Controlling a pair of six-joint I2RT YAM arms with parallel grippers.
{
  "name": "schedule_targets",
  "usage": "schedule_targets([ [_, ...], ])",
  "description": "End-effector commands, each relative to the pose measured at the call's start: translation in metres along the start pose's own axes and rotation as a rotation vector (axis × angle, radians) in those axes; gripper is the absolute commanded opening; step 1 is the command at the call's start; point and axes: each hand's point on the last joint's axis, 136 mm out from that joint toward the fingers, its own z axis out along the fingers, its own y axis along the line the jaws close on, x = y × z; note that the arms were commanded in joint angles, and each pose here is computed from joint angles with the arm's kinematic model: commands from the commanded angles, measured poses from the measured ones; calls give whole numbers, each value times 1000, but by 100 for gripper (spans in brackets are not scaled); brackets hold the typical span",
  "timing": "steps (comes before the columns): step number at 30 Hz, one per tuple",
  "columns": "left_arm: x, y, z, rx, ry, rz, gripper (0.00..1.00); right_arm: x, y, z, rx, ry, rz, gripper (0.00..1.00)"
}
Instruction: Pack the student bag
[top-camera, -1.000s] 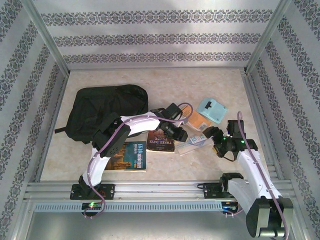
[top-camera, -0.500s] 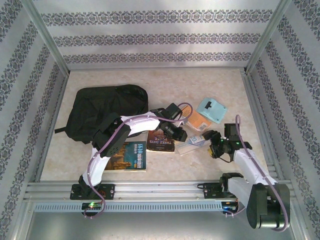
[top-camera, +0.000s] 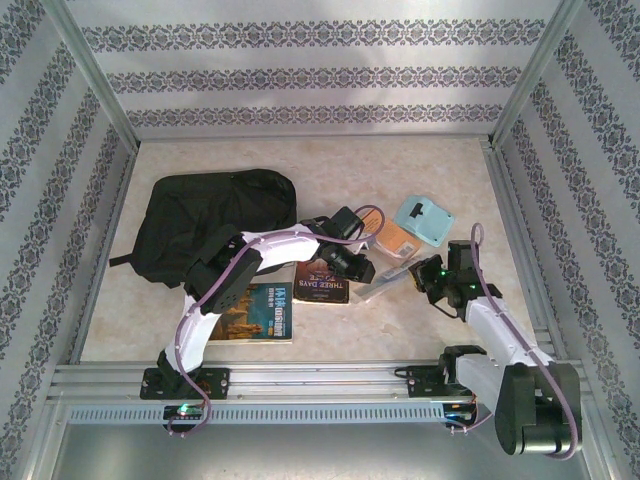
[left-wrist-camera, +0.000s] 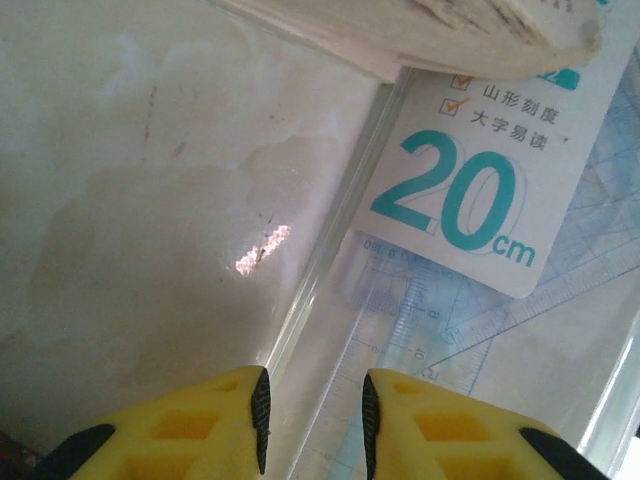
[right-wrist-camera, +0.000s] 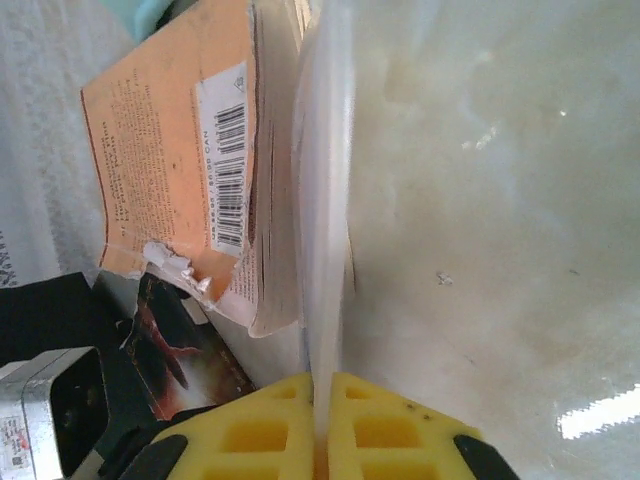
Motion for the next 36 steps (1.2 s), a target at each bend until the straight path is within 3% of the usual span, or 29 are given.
schedule_targets([
  [1, -4, -3, -7, 48, -18, -42, 34, -3, 3, -4, 21, -27, -23, 3],
  [8, -15, -29, -61, 89, -117, -37, 50, 1, 9, -36, 176, -71, -173, 0],
  [14, -21, -35, -118, 93, -225, -43, 61, 9, 53, -65, 125, -140, -325, 0],
  [17, -26, -31, -144, 94, -281, -39, 63, 15, 88, -70, 17, -137, -401, 0],
  [21, -33, -21, -174, 121, -344, -44, 67, 43, 161, -68, -229, -17, -583, 0],
  [25, -39, -21, -198, 254, -400, -67, 72, 83, 219, -67, -437, 172, -747, 0],
  [29, -40, -40, -222, 411, -453, -23, 78, 112, 252, -66, -602, 334, -779, 0],
  [36, -39, -50, -249, 593, -519, -22, 79, 130, 275, -68, -740, 455, -800, 0],
])
